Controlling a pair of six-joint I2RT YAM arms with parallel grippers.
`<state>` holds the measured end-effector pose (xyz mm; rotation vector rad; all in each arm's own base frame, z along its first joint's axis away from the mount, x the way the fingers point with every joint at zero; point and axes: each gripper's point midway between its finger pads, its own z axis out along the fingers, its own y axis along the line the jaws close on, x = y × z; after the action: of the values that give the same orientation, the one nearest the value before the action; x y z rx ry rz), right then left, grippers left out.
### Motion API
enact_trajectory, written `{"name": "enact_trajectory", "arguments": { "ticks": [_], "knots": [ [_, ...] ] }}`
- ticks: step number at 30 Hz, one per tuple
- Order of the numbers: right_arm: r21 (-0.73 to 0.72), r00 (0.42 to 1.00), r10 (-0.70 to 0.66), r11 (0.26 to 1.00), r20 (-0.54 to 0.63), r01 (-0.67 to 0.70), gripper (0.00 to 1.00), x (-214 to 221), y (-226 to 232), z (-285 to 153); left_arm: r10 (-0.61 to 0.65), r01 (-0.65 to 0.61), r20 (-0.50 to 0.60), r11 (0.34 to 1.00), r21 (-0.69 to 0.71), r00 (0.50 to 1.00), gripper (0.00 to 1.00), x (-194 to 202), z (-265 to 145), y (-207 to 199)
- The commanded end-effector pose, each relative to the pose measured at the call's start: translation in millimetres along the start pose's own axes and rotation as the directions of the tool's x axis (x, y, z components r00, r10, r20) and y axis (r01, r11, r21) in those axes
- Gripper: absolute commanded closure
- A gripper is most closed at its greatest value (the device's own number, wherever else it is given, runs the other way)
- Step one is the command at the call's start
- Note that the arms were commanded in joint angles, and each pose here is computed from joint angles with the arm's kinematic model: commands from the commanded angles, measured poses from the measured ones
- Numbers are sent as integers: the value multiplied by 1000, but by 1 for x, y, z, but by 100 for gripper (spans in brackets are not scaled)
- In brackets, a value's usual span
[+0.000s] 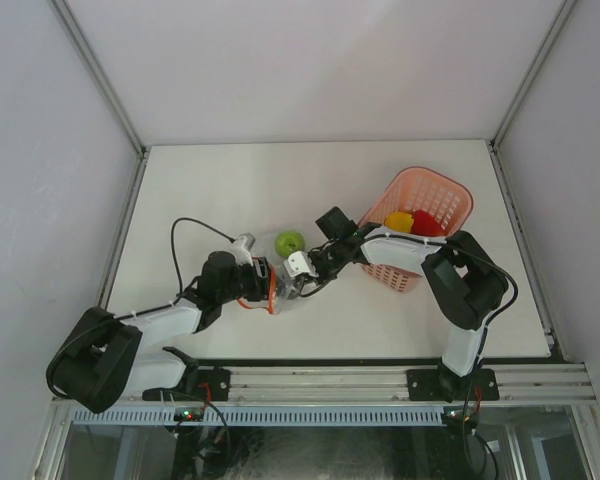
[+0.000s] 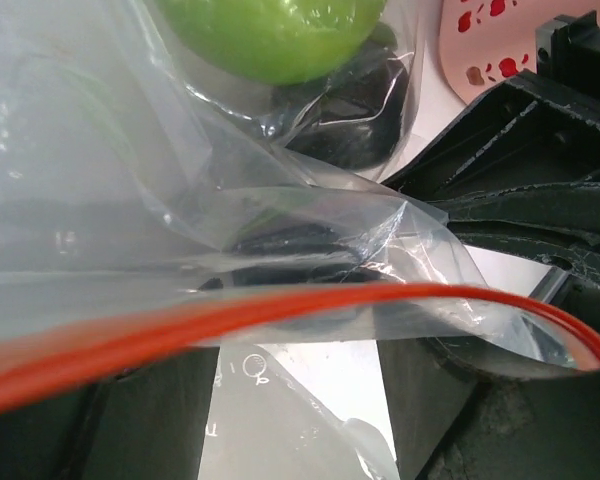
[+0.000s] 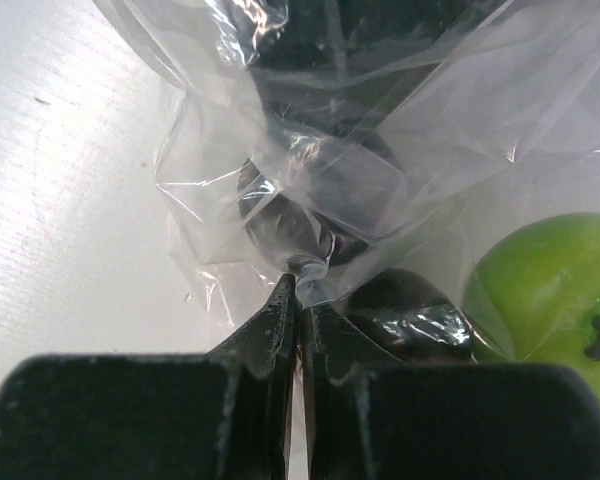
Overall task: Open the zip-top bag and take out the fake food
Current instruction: Pick up the fake fruit from the zipper food storage bag.
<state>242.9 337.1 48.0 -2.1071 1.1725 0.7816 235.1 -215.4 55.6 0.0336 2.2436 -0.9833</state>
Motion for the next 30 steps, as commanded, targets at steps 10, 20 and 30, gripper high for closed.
{"name": "enact_trajectory", "arguments": {
  "ticks": [10, 20, 30],
  "knots": [
    [43, 994, 17, 999, 110, -22, 100, -40, -15, -2, 7, -3, -45, 997, 75, 999, 28, 3, 11, -18],
    [23, 992, 41, 999, 123, -44, 100, -45, -10, 5, -23, 24, -39, 999, 30, 999, 34, 1, 21, -16],
    [110, 996, 78, 991, 31, -81, 100, -17, -28, -10, -78, 78, -7, 996, -46, 997, 76, 0, -10, -4]
  ]
}}
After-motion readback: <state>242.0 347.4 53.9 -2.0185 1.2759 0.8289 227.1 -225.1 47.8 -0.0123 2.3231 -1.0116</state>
